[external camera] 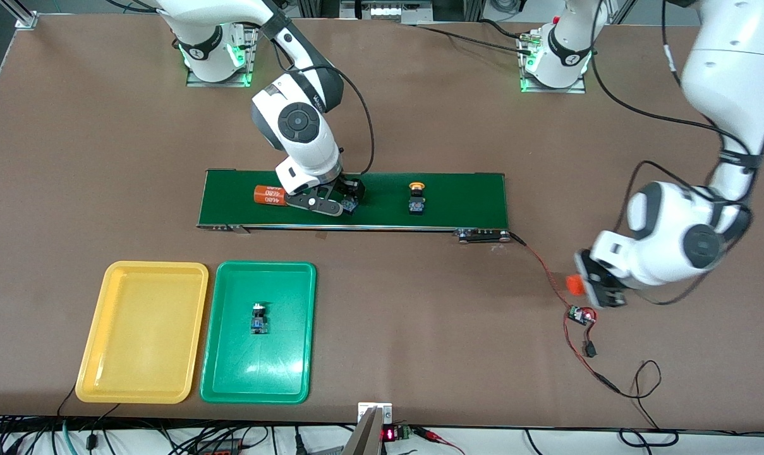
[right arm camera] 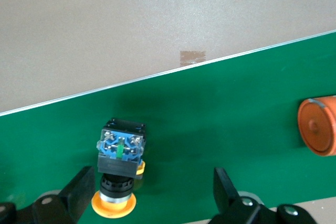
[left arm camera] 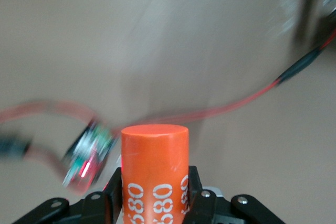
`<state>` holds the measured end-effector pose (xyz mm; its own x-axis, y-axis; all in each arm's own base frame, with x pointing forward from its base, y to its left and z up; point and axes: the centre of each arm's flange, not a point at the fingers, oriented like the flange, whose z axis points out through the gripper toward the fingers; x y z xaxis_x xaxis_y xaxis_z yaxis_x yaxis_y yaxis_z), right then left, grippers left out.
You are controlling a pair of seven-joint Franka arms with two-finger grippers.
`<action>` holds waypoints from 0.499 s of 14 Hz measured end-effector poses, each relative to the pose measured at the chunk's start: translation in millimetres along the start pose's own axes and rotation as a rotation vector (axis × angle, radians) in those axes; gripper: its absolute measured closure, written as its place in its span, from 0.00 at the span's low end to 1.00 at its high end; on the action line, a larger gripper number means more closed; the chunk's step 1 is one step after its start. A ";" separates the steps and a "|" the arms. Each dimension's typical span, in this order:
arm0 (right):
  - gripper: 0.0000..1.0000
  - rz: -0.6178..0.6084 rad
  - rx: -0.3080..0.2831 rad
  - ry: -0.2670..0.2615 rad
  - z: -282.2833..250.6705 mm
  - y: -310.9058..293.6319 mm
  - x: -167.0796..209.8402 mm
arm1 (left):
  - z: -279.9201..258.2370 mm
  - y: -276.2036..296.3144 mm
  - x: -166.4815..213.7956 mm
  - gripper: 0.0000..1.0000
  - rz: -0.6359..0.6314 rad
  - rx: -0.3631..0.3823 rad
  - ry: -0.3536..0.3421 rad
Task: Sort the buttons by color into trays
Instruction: 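Grasp the orange-cap button with the right gripper while the left gripper places cylinder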
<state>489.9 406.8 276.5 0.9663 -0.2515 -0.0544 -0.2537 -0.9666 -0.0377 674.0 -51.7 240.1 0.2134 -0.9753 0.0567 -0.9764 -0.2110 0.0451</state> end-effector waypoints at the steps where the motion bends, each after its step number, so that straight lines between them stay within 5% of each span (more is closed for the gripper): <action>1: 0.00 0.000 0.000 0.000 0.0 -0.4 0.1 | 2.3 12.6 20.7 0.50 0.036 -0.011 -0.005; 7: 0.00 0.007 -0.004 -0.015 16.6 -7.1 6.0 | -25.5 86.9 110.7 0.50 0.213 -0.115 -0.019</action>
<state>496.8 412.9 259.9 0.9638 -0.2573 -0.0700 -0.2601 -0.9650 -0.0337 613.6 -176.3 275.8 0.0010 -0.9983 0.0582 -0.9890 0.0076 0.1475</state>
